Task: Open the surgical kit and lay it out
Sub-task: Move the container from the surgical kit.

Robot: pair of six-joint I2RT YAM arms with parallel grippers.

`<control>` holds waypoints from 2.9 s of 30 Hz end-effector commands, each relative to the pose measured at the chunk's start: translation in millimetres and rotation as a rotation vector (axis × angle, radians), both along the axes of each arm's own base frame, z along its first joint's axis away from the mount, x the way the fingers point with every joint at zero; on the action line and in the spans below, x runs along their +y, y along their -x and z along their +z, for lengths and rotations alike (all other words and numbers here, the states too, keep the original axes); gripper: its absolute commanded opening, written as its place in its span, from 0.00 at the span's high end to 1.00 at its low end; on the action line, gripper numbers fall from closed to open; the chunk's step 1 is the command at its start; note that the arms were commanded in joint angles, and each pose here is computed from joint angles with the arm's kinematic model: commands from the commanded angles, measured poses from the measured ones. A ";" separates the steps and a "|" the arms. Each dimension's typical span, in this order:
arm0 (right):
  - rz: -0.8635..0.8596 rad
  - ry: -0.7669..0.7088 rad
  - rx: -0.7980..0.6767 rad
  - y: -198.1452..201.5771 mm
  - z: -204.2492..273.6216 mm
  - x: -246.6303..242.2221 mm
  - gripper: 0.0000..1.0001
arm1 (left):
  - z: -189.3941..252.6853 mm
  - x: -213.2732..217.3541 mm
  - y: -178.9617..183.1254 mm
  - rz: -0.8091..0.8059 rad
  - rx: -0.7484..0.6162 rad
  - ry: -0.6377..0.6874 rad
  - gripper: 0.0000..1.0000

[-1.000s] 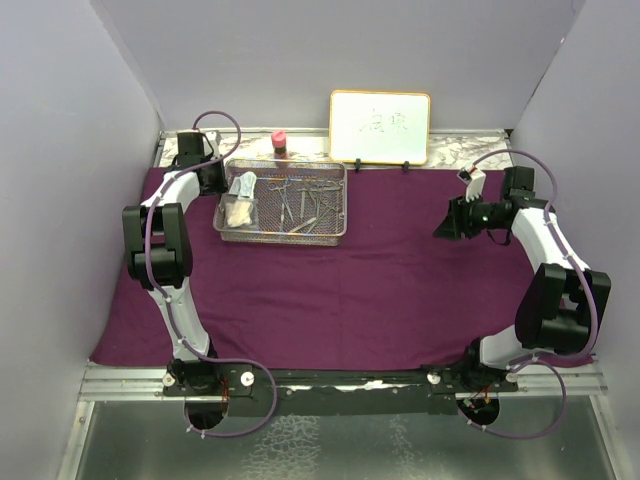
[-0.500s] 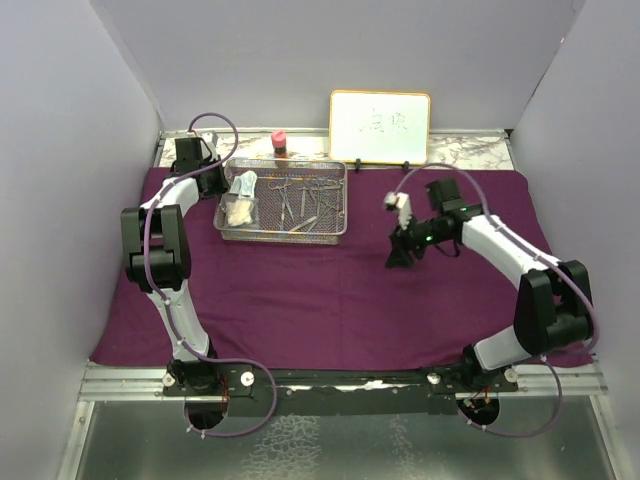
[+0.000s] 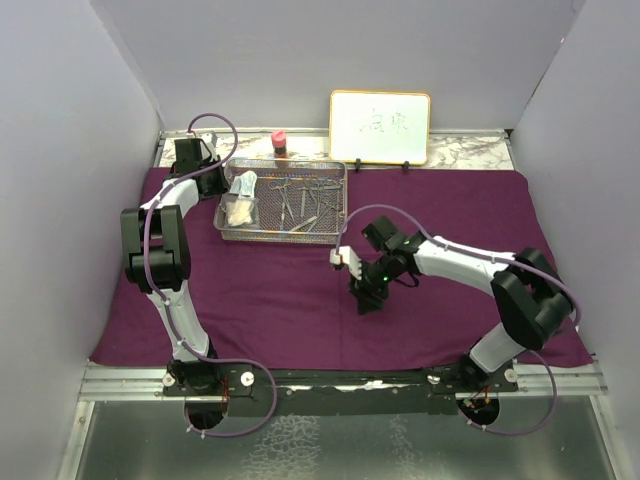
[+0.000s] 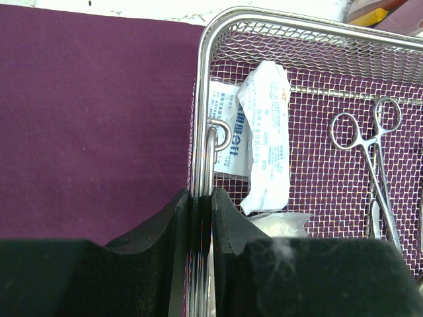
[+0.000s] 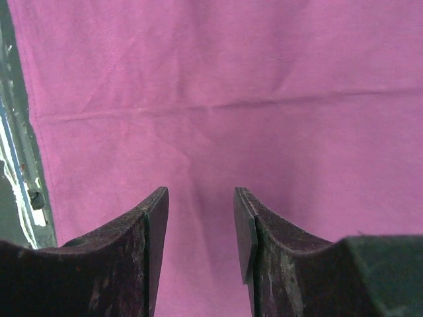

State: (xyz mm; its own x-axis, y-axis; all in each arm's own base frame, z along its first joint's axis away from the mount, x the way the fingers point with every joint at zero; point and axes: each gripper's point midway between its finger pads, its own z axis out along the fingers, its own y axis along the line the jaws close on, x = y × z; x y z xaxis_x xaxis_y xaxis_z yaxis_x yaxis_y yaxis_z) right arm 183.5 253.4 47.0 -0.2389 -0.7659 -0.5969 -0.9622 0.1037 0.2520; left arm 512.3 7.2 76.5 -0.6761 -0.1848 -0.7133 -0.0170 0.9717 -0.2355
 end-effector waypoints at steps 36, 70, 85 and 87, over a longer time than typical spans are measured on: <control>0.352 0.115 0.139 93.1 -7.8 -12.0 0.64 | 29.8 31.7 2.1 0.021 -0.051 -0.162 0.45; 0.327 0.069 0.138 75.4 -38.0 41.0 0.71 | 82.2 28.3 13.9 -0.019 -0.190 -0.201 0.34; 0.424 0.133 0.228 119.5 -49.9 18.9 0.73 | 107.8 33.9 21.6 -0.024 -0.234 -0.262 0.34; 0.447 0.139 0.226 125.0 -51.0 17.1 0.73 | 106.9 32.9 22.7 -0.029 -0.231 -0.259 0.34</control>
State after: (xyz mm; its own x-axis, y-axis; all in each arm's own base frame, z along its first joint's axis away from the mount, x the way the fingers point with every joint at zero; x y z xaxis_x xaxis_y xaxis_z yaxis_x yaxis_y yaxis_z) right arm 90.5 306.2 17.5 -0.0130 -0.8169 -0.5767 -0.8828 -0.2615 0.3903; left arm 494.7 34.1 165.2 -0.5265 0.0188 -0.8500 0.0461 0.9989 -0.0065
